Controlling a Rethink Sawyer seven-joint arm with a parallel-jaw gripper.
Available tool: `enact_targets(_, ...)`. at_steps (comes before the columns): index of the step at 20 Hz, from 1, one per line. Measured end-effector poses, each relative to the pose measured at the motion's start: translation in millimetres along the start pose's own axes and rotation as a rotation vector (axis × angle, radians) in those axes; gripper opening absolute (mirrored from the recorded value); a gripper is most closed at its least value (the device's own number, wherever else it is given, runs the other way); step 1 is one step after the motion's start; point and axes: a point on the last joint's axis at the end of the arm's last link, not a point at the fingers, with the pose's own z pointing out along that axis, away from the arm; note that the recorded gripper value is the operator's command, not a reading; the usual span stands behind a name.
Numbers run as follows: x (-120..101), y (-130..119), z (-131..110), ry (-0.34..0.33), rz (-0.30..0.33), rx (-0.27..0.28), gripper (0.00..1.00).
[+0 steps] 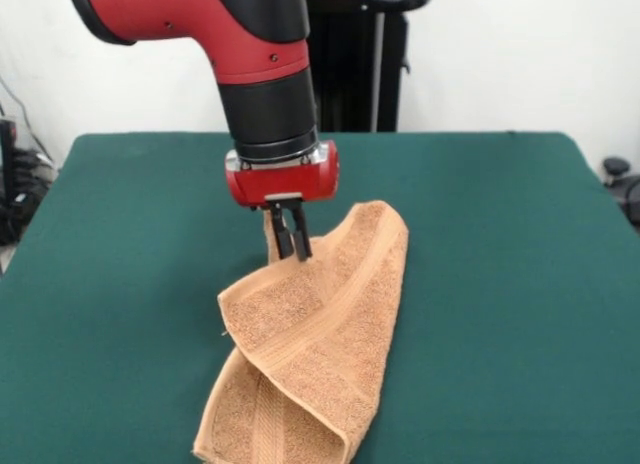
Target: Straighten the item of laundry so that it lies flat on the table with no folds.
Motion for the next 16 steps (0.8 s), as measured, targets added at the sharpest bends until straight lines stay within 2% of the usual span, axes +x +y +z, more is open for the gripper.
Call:
enact_targets(5, 0, 3, -2, -0.001, -0.005, 0.010, 0.00)
enact_targets(12, 0, 21, -18, -0.009, -0.048, 0.054, 0.00)
enact_targets(13, 0, 30, -23, -0.011, -0.061, 0.059, 1.00)
enact_targets(16, 1, 34, -24, -0.011, -0.065, 0.058, 1.00)
